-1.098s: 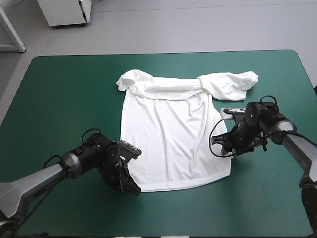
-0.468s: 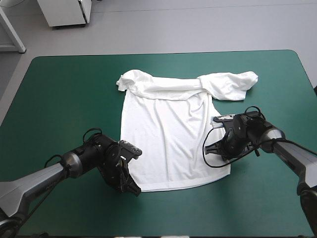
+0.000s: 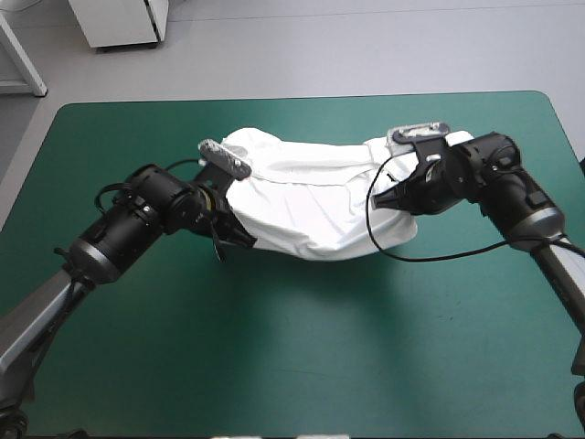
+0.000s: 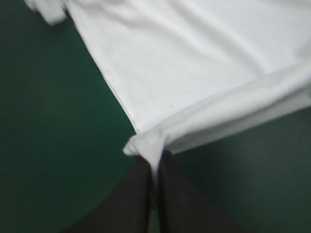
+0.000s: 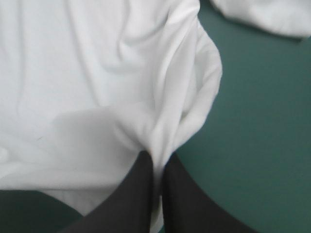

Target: Fold the cloth

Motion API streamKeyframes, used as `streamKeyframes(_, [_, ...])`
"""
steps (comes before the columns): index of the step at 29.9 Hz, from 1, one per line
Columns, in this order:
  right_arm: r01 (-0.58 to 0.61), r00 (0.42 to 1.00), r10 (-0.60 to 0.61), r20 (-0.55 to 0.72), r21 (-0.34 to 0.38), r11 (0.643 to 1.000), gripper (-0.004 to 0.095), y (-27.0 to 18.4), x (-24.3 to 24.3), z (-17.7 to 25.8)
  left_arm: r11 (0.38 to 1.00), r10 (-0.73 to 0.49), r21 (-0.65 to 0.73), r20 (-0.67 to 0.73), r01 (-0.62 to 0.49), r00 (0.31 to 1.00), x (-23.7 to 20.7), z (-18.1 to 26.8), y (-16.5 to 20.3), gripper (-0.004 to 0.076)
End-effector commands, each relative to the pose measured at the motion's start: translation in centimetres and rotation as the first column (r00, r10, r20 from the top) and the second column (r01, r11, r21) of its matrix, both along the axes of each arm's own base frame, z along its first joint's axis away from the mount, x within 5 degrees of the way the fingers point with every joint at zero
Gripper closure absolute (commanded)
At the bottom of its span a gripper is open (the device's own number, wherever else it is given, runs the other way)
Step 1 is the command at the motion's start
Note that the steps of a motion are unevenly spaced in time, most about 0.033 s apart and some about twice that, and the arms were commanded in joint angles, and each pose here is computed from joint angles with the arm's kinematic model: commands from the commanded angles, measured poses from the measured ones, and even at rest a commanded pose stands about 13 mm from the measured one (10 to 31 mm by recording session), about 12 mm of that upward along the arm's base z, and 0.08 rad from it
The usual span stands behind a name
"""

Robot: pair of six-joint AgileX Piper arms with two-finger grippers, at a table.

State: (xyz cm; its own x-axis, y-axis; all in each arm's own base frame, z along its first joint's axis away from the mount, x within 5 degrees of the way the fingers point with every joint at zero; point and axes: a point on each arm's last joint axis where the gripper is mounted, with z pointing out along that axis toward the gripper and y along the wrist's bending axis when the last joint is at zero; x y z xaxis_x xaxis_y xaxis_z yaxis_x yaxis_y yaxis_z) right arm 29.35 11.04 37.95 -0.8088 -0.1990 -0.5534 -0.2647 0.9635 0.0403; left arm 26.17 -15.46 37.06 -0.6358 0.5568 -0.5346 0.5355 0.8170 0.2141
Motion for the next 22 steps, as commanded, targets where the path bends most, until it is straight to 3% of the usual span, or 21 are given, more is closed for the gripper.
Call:
streamKeyframes(1, [-0.003, 0.972, -0.010, 0.237, 0.055, 0.998, 0.0927, -1.1, -1.7, 7.6, 0.999, 0.009, -0.052, 0.273, 0.005, 0.962, -0.7, 7.9, 1.4, 0.0733])
streamKeyframes(4, [-0.037, 0.918, 0.002, 0.396, 0.082, 0.996, 0.0927, -1.5, -2.9, 12.6, 0.995, 0.007, -0.094, 0.413, 0.035, 0.910, -1.4, 12.5, 2.0, 0.0733])
streamKeyframes(8, [-0.080, 0.768, -0.030, 0.640, 0.143, 0.987, 0.0927, -2.6, -5.8, 19.6, 0.985, 0.038, -0.157, 0.624, 0.078, 0.780, -3.1, 18.8, 3.3, 0.0733])
streamKeyframes(12, [-0.118, 0.551, -0.061, 0.832, 0.150, 0.982, 0.0926, -4.1, -9.4, 25.1, 0.963, 0.101, -0.229, 0.799, 0.144, 0.593, -5.6, 24.2, 4.9, 0.0733])
streamKeyframes(16, [-0.146, 0.335, -0.079, 0.939, 0.134, 0.980, 0.0926, -5.5, -13.2, 28.9, 0.938, 0.157, -0.255, 0.916, 0.235, 0.369, -8.5, 28.6, 6.4, 0.0733])
streamKeyframes(19, [-0.161, 0.211, -0.110, 0.971, 0.145, 0.976, 0.0926, -6.4, -15.7, 30.8, 0.920, 0.202, -0.251, 0.962, 0.301, 0.185, -10.9, 31.2, 7.5, 0.0733])
streamKeyframes(22, [-0.194, 0.103, -0.123, 0.987, 0.142, 0.971, 0.0926, -7.0, -17.8, 32.0, 0.899, 0.244, -0.246, 0.968, 0.362, 0.052, -12.9, 33.0, 8.4, 0.0733])
